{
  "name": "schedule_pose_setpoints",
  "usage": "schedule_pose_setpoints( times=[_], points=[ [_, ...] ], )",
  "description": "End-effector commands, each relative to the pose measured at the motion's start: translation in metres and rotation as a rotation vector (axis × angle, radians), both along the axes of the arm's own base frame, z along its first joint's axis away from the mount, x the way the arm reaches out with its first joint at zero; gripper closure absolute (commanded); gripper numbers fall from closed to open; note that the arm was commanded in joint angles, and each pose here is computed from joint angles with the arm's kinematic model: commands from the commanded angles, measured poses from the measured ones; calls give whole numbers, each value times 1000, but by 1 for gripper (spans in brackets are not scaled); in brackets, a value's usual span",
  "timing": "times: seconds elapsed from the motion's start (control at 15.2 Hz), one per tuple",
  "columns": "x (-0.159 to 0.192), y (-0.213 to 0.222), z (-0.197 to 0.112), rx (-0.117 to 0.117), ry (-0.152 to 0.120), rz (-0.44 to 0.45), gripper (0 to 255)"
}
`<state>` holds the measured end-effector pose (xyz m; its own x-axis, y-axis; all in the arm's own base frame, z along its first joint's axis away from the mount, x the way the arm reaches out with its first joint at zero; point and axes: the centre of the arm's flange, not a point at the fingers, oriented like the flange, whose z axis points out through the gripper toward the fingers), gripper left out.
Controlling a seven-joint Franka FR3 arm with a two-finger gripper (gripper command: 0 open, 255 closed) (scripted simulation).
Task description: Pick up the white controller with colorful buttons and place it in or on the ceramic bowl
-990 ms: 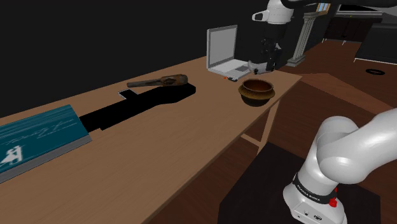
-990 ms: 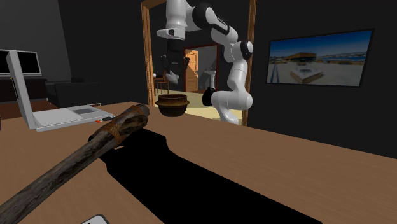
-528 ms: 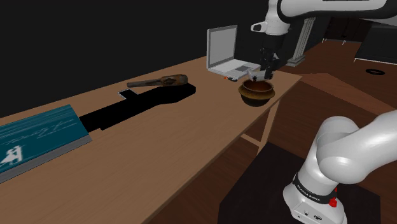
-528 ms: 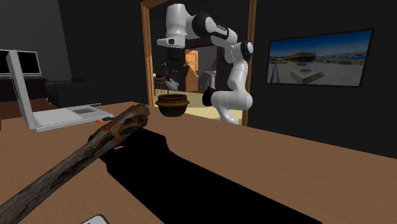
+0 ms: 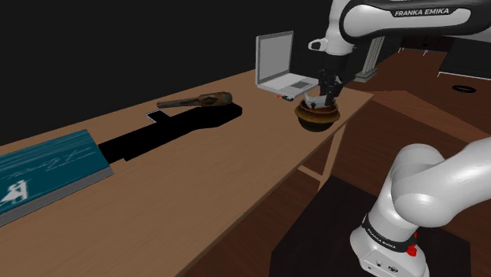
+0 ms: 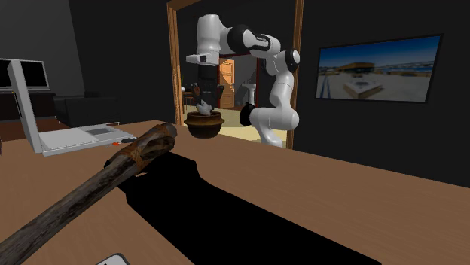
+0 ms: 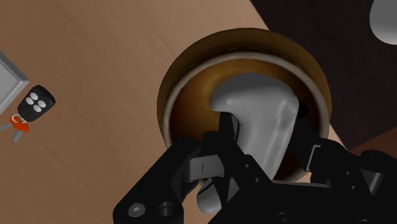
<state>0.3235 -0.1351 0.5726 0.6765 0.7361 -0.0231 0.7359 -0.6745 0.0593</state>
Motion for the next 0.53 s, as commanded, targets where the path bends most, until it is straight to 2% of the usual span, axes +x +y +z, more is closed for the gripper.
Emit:
schedule_pose_setpoints(
  times=[0.0, 0.26, 0.33, 0.46],
  points=[
    [-1, 0, -1, 0, 0, 0, 255],
    [-1, 0, -1, 0, 0, 0, 255],
    [-1, 0, -1, 0, 0, 0, 0],
    [-1, 0, -1, 0, 0, 0, 0]
  ],
)
